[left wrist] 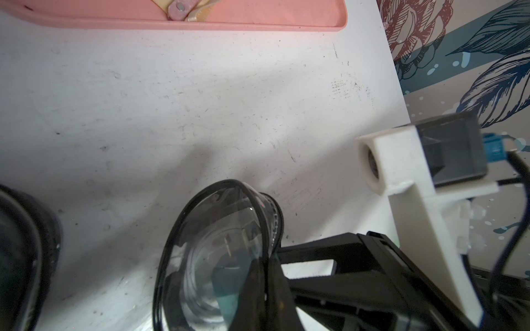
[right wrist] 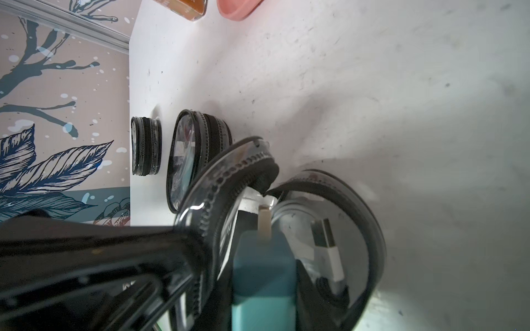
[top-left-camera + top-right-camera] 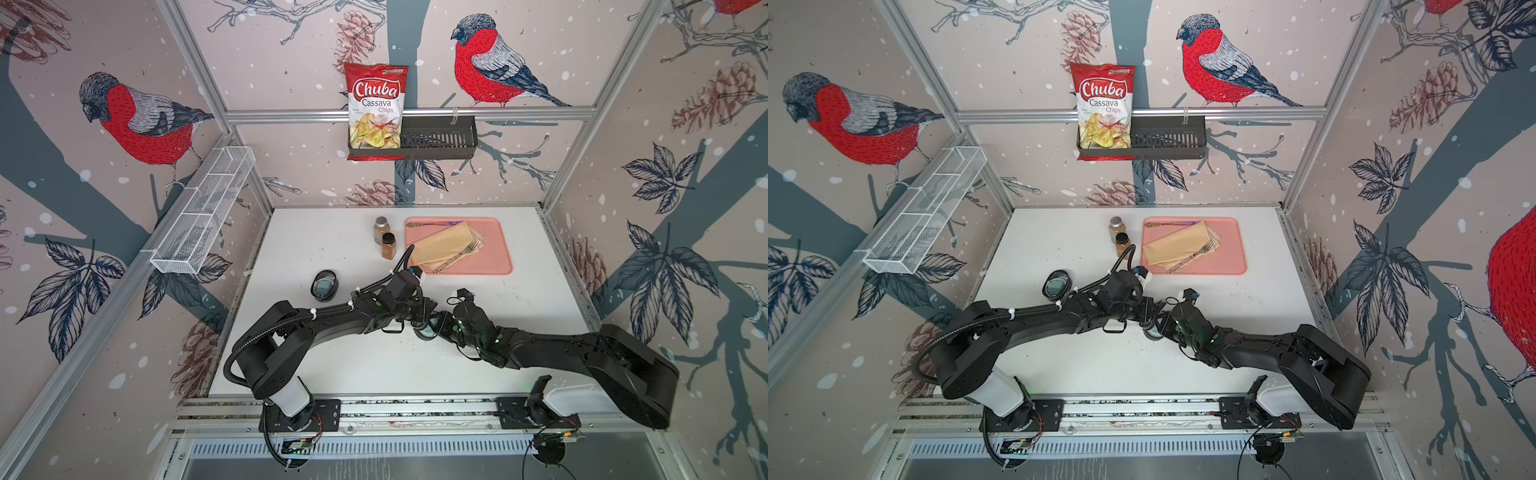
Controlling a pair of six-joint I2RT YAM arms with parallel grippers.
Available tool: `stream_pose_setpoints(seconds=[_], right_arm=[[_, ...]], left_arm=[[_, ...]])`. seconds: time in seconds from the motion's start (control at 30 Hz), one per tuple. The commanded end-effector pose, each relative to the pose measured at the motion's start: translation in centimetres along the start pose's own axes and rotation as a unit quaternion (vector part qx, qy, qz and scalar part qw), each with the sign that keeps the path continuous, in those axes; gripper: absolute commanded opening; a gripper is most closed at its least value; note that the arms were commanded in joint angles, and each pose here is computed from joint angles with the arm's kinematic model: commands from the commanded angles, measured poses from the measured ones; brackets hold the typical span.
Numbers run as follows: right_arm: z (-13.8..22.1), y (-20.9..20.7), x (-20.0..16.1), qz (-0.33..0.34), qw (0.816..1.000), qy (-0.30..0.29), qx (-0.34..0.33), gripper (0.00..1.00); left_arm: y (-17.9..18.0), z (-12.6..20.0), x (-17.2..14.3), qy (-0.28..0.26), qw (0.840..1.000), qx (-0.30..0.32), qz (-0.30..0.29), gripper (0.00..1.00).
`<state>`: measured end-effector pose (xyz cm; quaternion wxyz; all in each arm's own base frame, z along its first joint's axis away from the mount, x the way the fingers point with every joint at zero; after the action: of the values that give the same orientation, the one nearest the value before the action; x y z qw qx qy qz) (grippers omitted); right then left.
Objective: Pack away charging kits
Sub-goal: Place the storage bag at the center of the board.
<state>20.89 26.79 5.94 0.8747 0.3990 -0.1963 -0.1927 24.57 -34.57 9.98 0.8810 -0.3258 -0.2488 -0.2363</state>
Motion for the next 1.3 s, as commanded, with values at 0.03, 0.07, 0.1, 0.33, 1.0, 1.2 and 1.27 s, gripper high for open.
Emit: stream_pose_setpoints(seconds=[0.03, 0.07, 0.1, 0.33, 1.0, 1.2, 1.27], right_arm=[[-0.7, 0.7, 0.1, -0.009, 1.0, -0.001, 0.009, 0.21], [-0.9, 0.5, 0.1, -0.01, 1.0, 0.001, 0.007, 0.21], [-1.0, 0.5, 0.1, -0.01, 1.0, 0.003, 0.007, 0.21], [-1.4, -0.7, 0.4, -0.01, 1.0, -0.002, -0.022, 0.45], [1.1, -2.8, 2.7, 0.017, 0.99, -0.053, -0.131, 0.51], [1.9, -2.5, 3.1, 0.026, 0.988, -0.061, -0.14, 0.48], [1.9, -2.7, 3.0, 0.027, 0.988, -0.059, -0.143, 0.48]], left_arm=[[-0.4, 0.0, 0.7, -0.012, 1.0, -0.009, -0.001, 0.0], [-0.4, 0.0, 0.7, -0.013, 1.0, -0.009, -0.002, 0.0], [-0.4, 0.0, 0.7, -0.012, 1.0, -0.009, -0.001, 0.0], [-0.4, 0.0, 0.7, -0.012, 1.0, -0.009, -0.001, 0.0], [-0.2, 0.0, 0.7, -0.013, 1.0, -0.002, 0.0, 0.0], [-0.1, 0.0, 0.7, -0.013, 1.0, -0.002, 0.0, 0.0], [-0.2, 0.0, 0.7, -0.013, 1.0, -0.003, 0.0, 0.0]])
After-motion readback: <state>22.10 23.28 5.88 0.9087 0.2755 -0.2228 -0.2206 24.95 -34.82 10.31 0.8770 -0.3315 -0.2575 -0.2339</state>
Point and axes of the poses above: each gripper's point midway between its finger pads, its own z axis back along the fingers, its own y axis along the line the jaws close on, x = y × z, the point moved 1 cm from there along z, back along the fingers, and after that the axes turned 12 degrees about -z, right-handed, at the moved point
